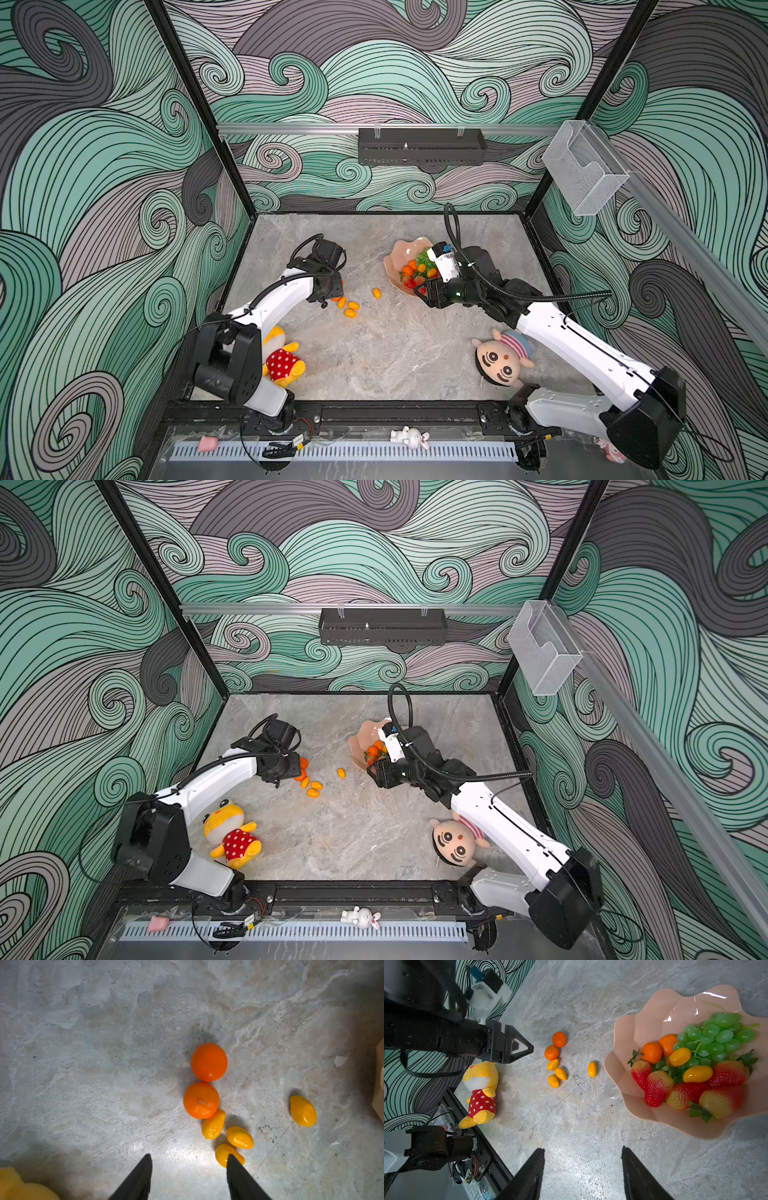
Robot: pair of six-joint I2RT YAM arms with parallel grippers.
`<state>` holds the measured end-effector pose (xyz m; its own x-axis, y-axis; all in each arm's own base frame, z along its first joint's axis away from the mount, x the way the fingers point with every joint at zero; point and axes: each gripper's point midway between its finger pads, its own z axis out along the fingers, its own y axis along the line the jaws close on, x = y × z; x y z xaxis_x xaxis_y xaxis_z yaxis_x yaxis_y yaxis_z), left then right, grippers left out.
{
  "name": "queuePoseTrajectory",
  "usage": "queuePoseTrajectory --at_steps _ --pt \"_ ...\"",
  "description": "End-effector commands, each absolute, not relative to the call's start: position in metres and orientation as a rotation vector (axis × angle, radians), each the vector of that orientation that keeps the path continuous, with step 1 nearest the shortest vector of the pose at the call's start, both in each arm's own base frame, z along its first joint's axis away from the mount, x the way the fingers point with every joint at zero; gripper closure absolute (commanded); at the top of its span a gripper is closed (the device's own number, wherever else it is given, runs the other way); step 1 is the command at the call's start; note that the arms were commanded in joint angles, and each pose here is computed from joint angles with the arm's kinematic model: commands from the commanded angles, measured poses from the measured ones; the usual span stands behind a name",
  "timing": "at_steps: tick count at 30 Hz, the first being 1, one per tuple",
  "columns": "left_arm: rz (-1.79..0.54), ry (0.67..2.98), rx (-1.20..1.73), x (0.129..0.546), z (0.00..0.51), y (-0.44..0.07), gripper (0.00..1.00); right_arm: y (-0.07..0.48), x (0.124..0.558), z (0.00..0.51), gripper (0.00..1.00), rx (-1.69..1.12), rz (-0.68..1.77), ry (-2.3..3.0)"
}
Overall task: Place and organize the fake fruits in the fruit bowl
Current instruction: 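Withdraw the right arm from the bowl while the left gripper moves over the tangerines, then lower the left gripper onto a tangerine, close and lift it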
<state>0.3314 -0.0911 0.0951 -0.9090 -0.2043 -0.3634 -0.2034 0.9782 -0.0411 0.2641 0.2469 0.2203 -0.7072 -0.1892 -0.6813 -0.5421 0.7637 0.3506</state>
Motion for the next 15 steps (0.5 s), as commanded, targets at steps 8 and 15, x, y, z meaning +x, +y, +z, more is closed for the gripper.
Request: queuePoseTrajectory --at_steps 8,15 --pt "-0.041 2.873 -0.283 0.339 0.069 -0.095 0.39 0.245 0.260 0.229 0.40 -0.585 0.708 2.286" --pt "-0.060 2.907 -0.291 0.350 0.056 -0.098 0.38 0.244 0.259 0.227 0.40 -0.581 0.704 2.294"
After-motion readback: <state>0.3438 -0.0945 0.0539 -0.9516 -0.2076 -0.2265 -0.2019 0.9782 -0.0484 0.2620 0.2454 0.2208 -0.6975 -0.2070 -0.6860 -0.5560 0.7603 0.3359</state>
